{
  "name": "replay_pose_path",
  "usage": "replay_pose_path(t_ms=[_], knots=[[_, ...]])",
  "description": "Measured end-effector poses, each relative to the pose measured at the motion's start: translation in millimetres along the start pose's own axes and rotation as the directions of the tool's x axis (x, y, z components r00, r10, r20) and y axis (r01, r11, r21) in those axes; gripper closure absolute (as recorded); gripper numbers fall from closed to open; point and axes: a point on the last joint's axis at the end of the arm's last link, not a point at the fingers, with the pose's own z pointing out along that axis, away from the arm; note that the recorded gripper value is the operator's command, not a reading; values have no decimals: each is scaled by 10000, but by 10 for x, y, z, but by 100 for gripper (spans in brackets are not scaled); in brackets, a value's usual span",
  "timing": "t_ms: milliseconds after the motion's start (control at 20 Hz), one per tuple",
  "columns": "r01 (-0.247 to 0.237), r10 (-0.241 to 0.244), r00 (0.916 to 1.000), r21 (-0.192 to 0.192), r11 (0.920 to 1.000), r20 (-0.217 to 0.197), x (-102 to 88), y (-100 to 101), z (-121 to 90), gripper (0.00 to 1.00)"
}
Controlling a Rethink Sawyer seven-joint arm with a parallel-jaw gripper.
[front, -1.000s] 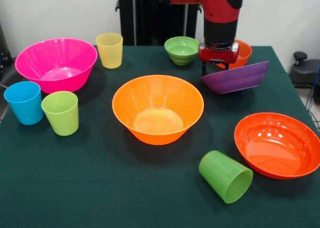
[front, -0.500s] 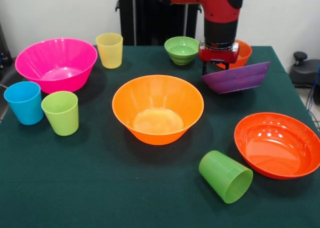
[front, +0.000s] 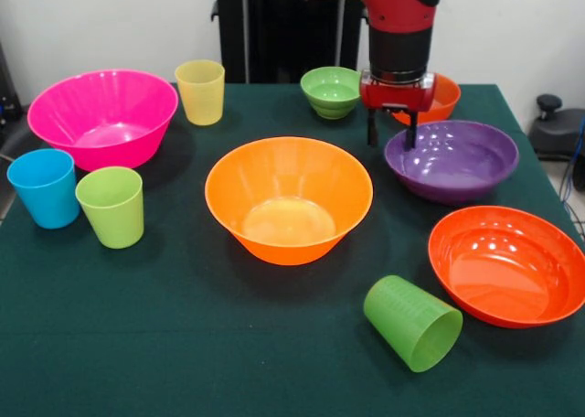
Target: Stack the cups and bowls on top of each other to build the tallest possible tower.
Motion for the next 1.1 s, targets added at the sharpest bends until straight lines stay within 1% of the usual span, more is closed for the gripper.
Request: replay_pose_path(t_ms=[150,400,1100], knots=[[-14,15,9994,-46,10000,338,-128,24,-118,0],[-62,69,9976,-94,9999,685,-259,59,-239,0],[-27,36,9976,-132,9999,686,-248,107,-241,0]])
